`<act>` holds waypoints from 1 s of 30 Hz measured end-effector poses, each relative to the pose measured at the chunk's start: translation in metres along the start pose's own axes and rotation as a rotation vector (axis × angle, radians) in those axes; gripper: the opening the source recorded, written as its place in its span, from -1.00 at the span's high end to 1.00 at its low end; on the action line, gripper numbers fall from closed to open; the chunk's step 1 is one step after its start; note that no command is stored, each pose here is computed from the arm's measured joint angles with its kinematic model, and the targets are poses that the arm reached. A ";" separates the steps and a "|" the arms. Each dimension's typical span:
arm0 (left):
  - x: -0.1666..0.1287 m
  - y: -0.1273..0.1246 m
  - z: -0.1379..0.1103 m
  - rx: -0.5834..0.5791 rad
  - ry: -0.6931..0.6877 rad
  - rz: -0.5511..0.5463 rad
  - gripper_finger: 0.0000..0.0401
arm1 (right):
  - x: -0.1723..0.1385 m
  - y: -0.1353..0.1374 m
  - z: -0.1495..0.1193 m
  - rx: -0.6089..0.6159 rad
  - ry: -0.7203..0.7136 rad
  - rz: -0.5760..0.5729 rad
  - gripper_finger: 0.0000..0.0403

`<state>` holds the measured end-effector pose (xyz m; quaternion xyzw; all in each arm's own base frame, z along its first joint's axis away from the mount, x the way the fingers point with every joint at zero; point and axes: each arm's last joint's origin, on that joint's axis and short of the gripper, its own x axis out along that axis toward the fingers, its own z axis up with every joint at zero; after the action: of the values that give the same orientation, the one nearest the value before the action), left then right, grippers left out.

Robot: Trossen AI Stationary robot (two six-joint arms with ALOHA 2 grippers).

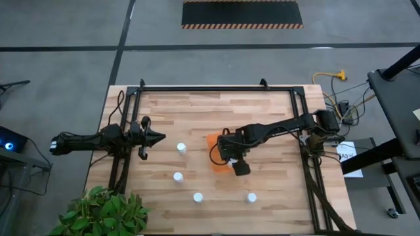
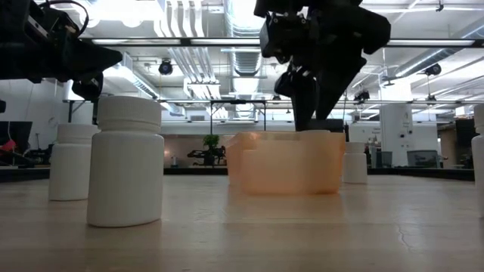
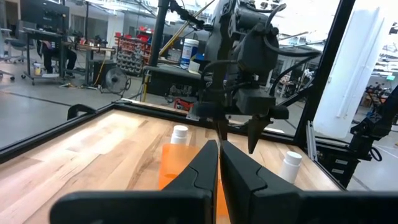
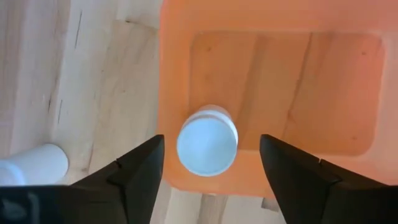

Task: Pick and place pill bottles into a basket
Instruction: Put the bottom right white pill bottle into the orange bin

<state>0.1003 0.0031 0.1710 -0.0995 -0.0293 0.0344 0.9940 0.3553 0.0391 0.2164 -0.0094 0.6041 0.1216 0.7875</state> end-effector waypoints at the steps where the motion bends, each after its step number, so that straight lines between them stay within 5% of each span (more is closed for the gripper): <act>1: 0.000 0.000 0.000 0.000 0.000 0.000 1.00 | -0.002 0.000 0.001 -0.001 0.001 0.000 -0.23; 15: 0.000 0.000 0.000 0.000 -0.003 0.000 1.00 | -0.059 0.012 -0.010 0.136 -0.109 0.001 -0.14; 30: 0.000 0.000 0.000 0.000 0.001 0.001 1.00 | -0.076 0.076 -0.022 0.147 -0.145 0.053 -0.14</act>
<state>0.1003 0.0032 0.1710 -0.0996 -0.0290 0.0348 0.9940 0.3008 0.0960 0.2930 0.0732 0.5530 0.0979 0.8242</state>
